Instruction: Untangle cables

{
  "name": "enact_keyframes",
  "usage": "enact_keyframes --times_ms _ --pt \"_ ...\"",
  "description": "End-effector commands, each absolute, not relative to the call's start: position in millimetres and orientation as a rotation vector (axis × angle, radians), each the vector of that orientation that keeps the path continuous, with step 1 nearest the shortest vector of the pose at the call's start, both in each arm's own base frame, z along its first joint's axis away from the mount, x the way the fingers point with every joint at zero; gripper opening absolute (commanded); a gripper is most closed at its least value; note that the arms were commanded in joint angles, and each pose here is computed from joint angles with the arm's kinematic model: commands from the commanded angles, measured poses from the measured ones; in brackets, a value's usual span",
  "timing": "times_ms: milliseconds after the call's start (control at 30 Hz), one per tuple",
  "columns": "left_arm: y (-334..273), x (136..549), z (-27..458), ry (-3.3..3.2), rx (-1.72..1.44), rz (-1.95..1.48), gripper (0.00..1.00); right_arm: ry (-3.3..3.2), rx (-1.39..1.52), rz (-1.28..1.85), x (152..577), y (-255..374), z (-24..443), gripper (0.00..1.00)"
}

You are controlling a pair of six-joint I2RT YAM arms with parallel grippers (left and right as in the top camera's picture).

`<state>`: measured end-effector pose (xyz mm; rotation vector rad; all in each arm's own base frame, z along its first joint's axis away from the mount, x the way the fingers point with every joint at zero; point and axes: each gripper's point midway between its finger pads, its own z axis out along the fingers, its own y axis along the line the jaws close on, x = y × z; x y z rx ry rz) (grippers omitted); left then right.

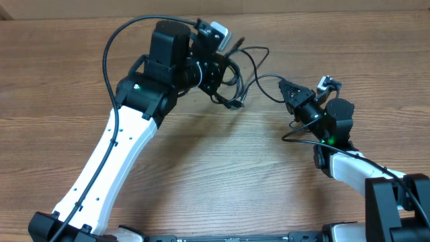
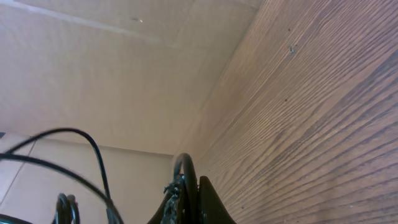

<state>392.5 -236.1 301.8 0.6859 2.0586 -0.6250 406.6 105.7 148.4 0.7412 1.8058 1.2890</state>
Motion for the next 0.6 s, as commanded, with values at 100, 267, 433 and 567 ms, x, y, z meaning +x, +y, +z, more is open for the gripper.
enact_keyframes --times_ms 100,267,433,567 --pt "-214.3 407.8 331.9 2.032 0.473 -0.677 0.04 1.812 0.787 1.259 410.3 100.3 143.7 0.04" --pt "-199.5 413.8 329.5 2.076 0.348 -0.712 0.04 1.811 0.802 1.251 411.1 94.3 142.1 0.28" --pt "-199.2 413.7 329.2 2.080 0.339 -0.716 0.04 1.803 0.796 1.253 411.6 94.3 144.0 0.61" --pt "-198.7 413.5 328.3 2.085 0.338 -0.715 0.04 1.787 0.781 1.258 412.5 94.5 148.5 0.63"
